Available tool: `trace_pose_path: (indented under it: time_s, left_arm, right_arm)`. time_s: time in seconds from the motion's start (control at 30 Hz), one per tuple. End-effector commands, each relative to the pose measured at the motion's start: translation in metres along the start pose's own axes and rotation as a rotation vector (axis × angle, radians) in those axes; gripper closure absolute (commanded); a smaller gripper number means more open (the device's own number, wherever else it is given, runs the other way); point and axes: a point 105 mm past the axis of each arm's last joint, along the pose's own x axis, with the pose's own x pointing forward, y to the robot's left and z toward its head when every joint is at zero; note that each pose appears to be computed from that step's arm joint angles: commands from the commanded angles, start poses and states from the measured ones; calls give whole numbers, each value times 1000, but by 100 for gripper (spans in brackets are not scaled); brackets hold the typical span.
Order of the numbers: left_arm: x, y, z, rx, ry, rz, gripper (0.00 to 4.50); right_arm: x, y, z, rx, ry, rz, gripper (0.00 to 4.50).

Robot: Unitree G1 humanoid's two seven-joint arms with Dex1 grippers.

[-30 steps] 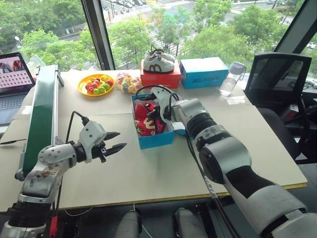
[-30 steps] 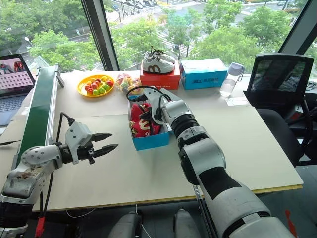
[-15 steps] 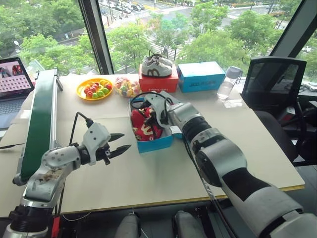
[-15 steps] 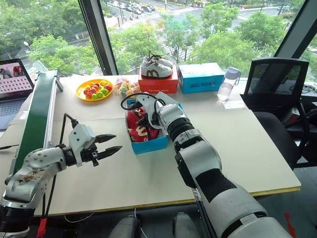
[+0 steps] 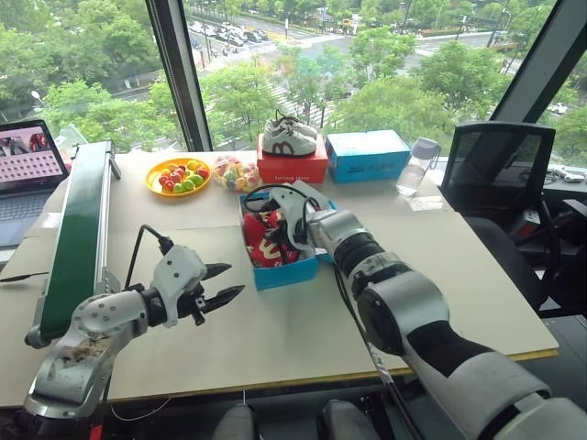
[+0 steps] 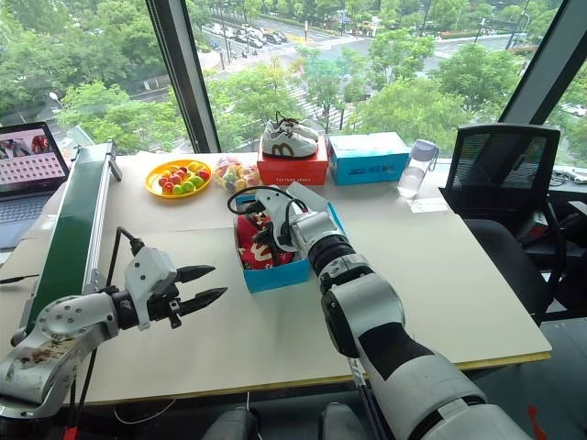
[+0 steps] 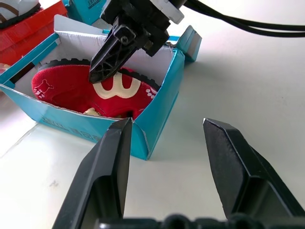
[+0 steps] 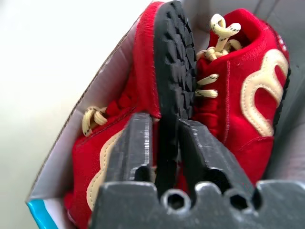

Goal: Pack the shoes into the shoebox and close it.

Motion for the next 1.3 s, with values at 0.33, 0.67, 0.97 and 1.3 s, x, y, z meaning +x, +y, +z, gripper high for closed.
trace_pose_path:
  time_s: [0.33, 0.67, 0.97, 1.3]
  left_arm:
    - [17, 11, 17, 73, -67, -33, 198]
    - [22, 17, 19, 85, -80, -47, 198]
    - [24, 22, 19, 87, -82, -52, 198]
    - [31, 22, 25, 96, -100, -72, 198]
  right_arm:
    - [-78, -9, 117, 186, -272, 146, 184]
    - [-209, -54, 91, 274, -465, 170, 293]
    - [-223, -40, -37, 282, -265, 124, 449]
    - [-130, -59, -130, 668, -100, -85, 449]
